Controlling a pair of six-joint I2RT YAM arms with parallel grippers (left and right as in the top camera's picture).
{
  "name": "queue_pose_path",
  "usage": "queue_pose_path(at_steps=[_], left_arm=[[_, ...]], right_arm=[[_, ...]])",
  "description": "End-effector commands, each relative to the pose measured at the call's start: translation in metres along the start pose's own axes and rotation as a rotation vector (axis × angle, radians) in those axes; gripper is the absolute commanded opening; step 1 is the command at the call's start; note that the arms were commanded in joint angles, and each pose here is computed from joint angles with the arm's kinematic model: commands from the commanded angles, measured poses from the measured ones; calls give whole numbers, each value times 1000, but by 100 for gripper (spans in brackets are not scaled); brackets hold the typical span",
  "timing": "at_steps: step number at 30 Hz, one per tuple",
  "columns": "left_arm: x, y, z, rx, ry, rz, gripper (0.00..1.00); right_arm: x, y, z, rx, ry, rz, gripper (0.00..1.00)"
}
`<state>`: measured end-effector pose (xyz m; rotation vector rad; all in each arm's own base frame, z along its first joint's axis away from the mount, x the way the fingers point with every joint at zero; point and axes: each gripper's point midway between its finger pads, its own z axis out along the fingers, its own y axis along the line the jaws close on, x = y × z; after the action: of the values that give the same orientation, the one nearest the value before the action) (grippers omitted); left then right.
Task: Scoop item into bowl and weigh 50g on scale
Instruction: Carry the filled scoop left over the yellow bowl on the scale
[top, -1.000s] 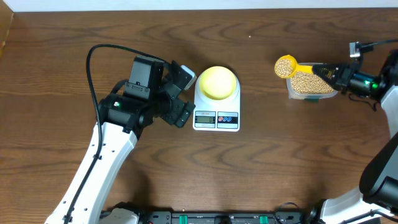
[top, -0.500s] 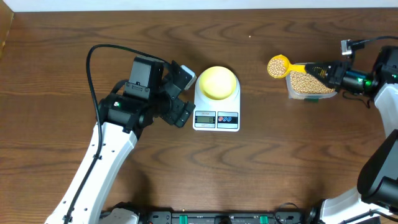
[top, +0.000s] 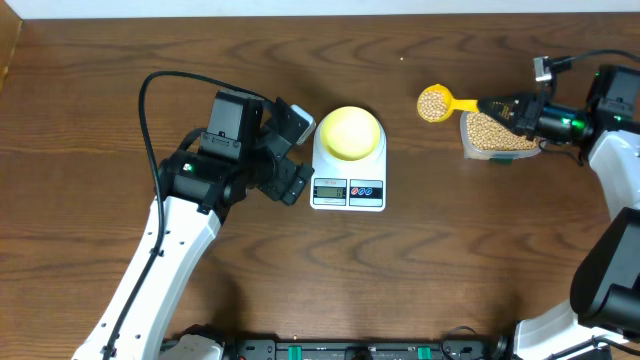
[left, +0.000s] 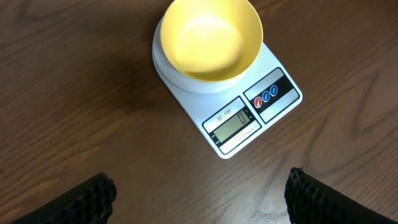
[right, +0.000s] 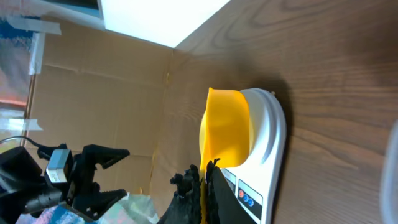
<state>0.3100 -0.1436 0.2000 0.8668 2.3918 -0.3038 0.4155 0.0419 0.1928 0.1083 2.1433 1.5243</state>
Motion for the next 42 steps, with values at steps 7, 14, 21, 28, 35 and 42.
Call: queue_pose_path(at_steps=[7, 14, 21, 28, 35, 42], left_arm=[[4, -4, 1, 18, 5, 14, 89], [4, -4, 1, 18, 5, 14, 89], [4, -4, 1, 18, 5, 14, 89], [4, -4, 1, 18, 5, 14, 89], [4, -4, 1, 18, 5, 14, 89], [4, -4, 1, 18, 5, 14, 89]], right_arm=[[10, 16, 33, -42, 66, 32, 1], [20, 20, 56, -18, 106, 23, 1], [32, 25, 76, -2, 146, -4, 1], [39, 26, 92, 27, 160, -42, 1], [40, 35, 105, 14, 165, -109, 1], [41, 27, 114, 83, 151, -133, 1]])
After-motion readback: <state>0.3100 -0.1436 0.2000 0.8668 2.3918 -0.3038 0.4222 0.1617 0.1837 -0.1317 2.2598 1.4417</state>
